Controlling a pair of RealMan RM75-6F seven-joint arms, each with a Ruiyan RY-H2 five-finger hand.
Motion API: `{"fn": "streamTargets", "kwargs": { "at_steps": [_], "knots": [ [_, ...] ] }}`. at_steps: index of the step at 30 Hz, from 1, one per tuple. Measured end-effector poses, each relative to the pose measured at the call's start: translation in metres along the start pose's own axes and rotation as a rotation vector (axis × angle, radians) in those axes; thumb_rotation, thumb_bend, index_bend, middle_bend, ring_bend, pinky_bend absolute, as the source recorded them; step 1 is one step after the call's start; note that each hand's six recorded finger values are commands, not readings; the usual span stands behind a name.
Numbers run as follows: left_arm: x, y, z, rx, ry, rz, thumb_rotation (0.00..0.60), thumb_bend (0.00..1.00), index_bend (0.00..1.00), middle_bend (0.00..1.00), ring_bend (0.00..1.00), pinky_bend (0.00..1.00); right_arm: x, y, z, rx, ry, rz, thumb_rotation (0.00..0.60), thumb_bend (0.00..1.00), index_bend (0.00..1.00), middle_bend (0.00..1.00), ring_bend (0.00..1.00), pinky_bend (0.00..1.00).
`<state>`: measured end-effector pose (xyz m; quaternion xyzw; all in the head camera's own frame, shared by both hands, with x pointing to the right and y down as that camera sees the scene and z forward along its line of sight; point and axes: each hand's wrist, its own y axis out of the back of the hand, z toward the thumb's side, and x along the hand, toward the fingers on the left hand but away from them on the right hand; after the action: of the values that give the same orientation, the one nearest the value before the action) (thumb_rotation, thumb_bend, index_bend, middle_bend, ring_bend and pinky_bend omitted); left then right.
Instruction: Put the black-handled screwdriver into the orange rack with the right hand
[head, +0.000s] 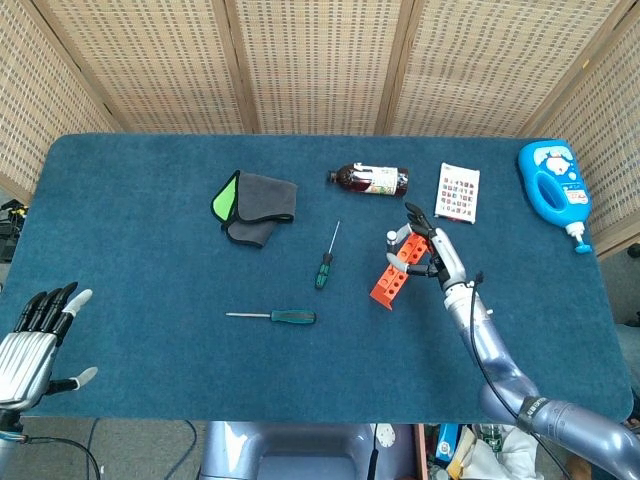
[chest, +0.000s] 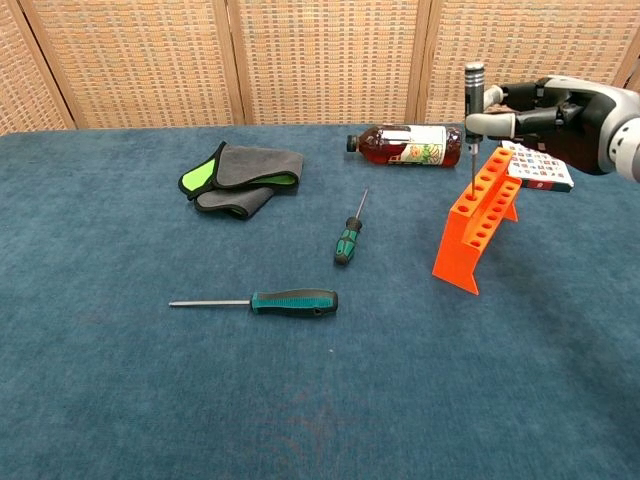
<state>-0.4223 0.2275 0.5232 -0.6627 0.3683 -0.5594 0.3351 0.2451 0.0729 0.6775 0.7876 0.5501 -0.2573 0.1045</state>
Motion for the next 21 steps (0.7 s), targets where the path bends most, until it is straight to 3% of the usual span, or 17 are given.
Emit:
{"fn": "streamTargets", "kwargs": {
  "at_steps": [21],
  "knots": [
    [-0.001, -0.001, 0.001, -0.003, -0.009, -0.007, 0.600, 0.00, 0.00, 0.00, 0.00, 0.00, 0.020, 0.017, -0.028, -0.113, 0.046, -0.030, 0.600, 0.36, 0.65, 0.01, 0.00, 0.00]
  ]
}}
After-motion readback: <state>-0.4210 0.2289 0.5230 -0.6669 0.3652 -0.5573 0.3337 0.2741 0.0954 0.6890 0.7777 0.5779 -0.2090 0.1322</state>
